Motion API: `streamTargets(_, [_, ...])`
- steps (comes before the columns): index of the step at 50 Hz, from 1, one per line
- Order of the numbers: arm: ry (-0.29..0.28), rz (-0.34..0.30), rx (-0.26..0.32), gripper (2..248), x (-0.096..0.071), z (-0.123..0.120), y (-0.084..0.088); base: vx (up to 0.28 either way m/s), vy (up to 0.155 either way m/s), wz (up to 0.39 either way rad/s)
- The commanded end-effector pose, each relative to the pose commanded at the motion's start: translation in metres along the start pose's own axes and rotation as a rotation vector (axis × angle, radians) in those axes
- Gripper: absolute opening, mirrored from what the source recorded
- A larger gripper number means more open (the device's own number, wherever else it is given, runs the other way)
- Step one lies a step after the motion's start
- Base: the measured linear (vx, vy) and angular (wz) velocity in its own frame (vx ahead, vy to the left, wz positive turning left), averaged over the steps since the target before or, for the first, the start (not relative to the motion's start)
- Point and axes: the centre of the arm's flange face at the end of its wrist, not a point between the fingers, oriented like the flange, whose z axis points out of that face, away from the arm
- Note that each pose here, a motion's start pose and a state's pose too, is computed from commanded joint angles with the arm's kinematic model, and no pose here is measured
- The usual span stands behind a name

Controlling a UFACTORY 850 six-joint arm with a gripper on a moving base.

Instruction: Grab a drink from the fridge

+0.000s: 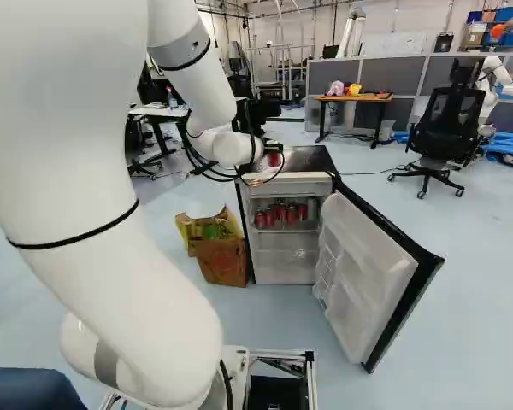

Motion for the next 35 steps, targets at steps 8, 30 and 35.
streamTargets(8, [0.003, -0.003, 0.009, 93, 0.003, 0.009, -0.005, 0.0, 0.0, 0.0])
streamTargets(30, [0.007, -0.009, 0.026, 93, 0.012, 0.036, -0.015, 0.0, 0.0, 0.0])
streamTargets(35, [0.006, -0.01, 0.029, 93, 0.014, 0.043, -0.017, 0.0, 0.0, 0.0])
